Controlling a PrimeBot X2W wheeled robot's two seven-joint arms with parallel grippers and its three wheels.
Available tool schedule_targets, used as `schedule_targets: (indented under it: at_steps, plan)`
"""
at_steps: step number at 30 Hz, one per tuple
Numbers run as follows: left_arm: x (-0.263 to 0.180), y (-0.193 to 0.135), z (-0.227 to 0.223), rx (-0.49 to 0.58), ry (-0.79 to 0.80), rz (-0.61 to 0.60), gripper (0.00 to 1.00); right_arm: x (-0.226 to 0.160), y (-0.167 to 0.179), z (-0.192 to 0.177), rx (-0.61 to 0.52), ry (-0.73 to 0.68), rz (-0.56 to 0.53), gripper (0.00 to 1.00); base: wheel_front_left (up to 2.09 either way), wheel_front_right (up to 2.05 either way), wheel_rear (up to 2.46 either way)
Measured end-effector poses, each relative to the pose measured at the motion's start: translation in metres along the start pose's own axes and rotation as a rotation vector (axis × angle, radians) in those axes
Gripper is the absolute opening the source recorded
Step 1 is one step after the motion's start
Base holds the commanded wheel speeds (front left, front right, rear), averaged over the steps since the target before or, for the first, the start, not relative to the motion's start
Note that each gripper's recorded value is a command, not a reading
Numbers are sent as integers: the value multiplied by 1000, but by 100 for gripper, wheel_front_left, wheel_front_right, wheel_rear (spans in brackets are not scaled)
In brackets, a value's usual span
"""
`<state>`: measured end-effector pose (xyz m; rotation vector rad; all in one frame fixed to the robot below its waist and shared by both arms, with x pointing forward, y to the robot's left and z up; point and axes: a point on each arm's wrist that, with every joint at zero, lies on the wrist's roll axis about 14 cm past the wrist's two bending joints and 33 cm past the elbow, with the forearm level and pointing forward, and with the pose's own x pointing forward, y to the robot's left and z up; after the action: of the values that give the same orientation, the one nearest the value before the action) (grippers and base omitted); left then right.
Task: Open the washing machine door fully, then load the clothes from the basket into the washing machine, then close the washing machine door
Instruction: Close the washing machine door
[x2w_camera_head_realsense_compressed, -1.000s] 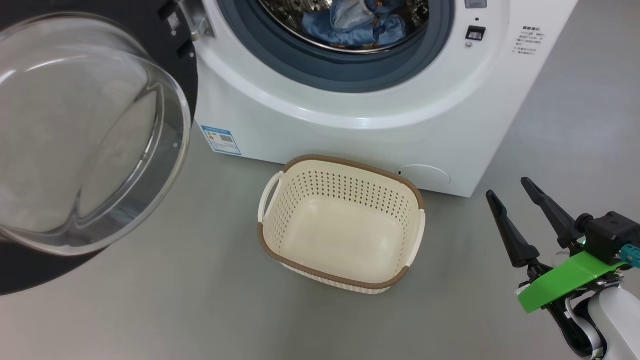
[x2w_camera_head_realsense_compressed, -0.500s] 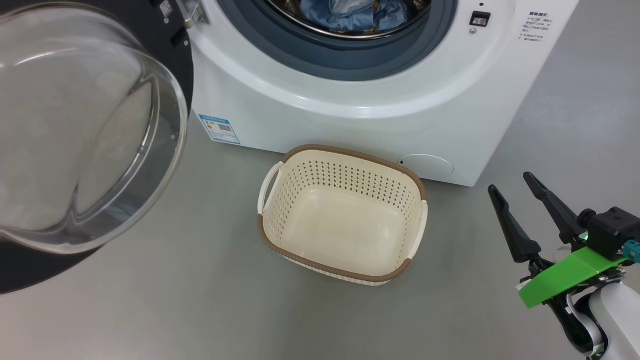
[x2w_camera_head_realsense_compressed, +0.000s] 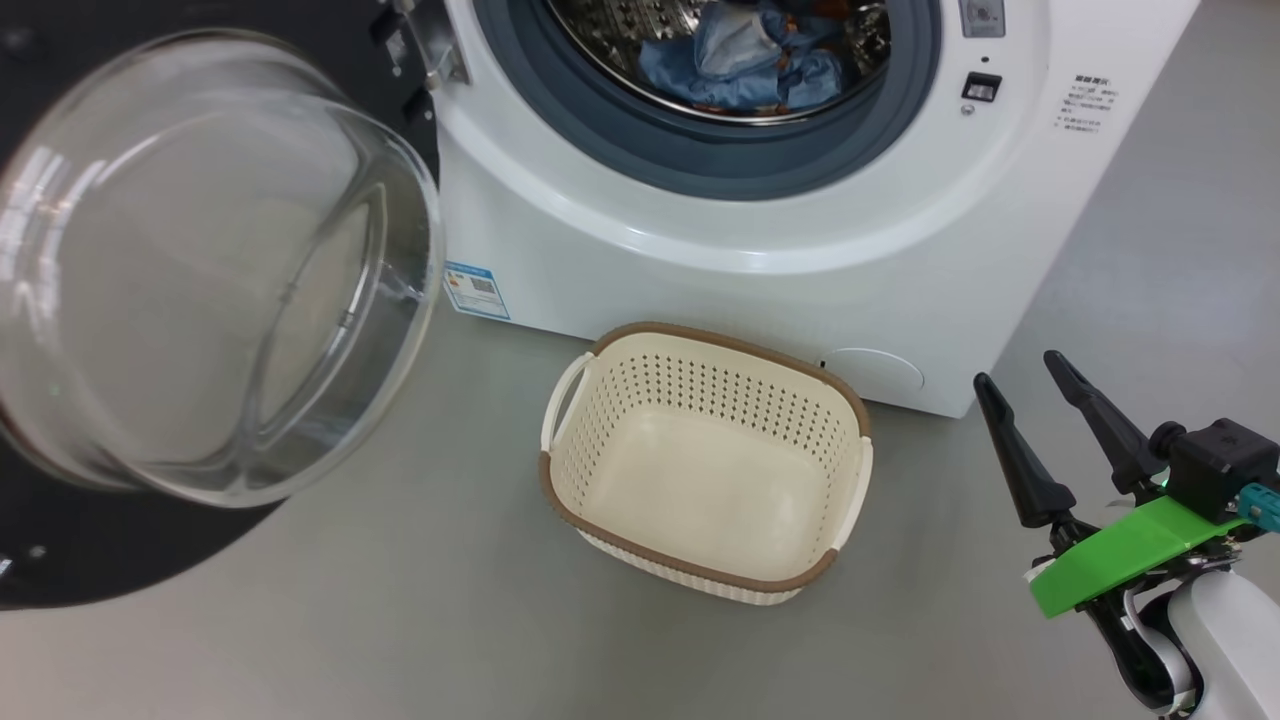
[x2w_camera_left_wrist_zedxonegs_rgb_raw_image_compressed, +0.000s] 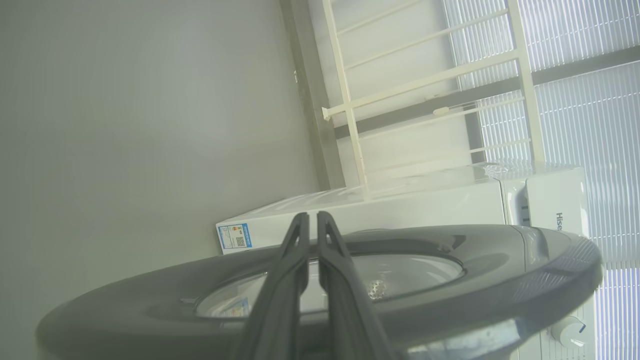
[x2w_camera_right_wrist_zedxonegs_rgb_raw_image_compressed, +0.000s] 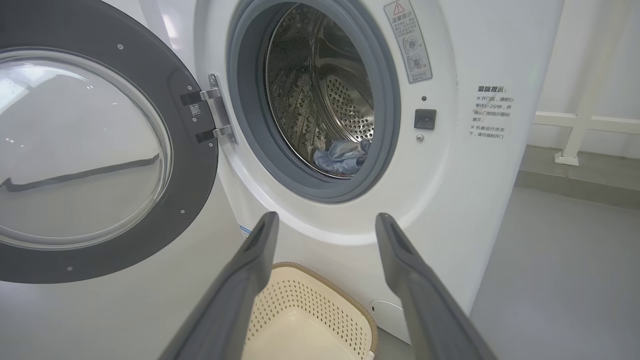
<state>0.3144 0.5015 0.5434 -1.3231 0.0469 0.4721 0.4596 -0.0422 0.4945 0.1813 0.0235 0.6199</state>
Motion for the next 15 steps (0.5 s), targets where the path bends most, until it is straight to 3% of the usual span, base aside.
schedule_targets:
  at_steps: [15]
  plan:
    - [-23,-7,-75,95,300,-121,0,-1,17,16,6,-37,16,100,0,0,0]
